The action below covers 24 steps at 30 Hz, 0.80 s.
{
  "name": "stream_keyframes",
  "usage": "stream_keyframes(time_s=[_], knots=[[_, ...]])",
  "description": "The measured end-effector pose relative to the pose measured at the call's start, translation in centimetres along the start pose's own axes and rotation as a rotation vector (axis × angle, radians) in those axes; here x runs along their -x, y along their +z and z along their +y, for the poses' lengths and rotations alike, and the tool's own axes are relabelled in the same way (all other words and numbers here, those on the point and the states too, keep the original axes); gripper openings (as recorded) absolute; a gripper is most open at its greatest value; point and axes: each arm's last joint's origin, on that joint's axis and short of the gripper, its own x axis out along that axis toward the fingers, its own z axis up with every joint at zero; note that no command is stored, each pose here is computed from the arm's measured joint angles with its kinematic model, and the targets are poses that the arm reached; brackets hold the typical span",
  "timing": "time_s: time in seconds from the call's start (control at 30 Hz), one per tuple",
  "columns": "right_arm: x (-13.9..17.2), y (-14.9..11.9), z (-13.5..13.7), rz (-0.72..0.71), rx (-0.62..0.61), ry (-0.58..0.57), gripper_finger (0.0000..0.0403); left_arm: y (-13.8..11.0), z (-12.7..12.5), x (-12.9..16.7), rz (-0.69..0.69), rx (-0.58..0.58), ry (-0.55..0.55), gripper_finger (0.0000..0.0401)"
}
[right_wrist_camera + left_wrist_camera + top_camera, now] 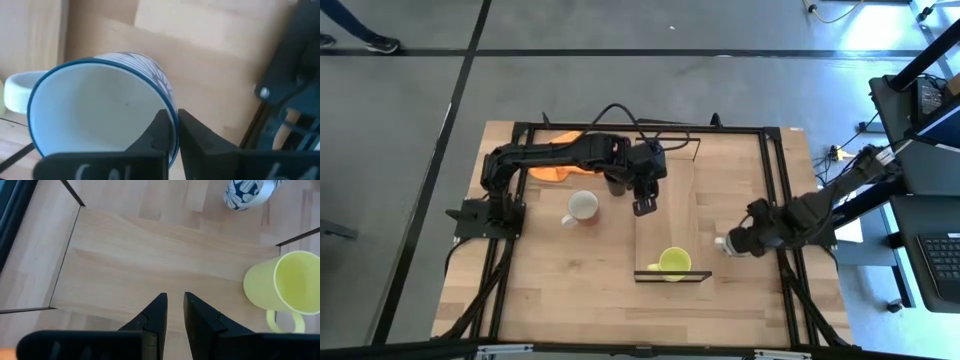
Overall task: Stack small to large cups/mugs on shelf
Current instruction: Put the blue patterned mug on the shelf
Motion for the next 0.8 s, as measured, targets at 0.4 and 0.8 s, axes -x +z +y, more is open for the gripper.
stream_keyframes(time_s=[0.4,0.8], knots=[[3.2,5.6,2.3,-0.127,0.179,0.037,0.0022,-0.5,-2.2,0.7,0.000,-0.027,-0.020,0.0059],[1.2,10.1,6.2,-0.133,0.337,0.166,0.0023,-1.3,-2.7,6.7,-0.165,0.018,0.070,0.0059]])
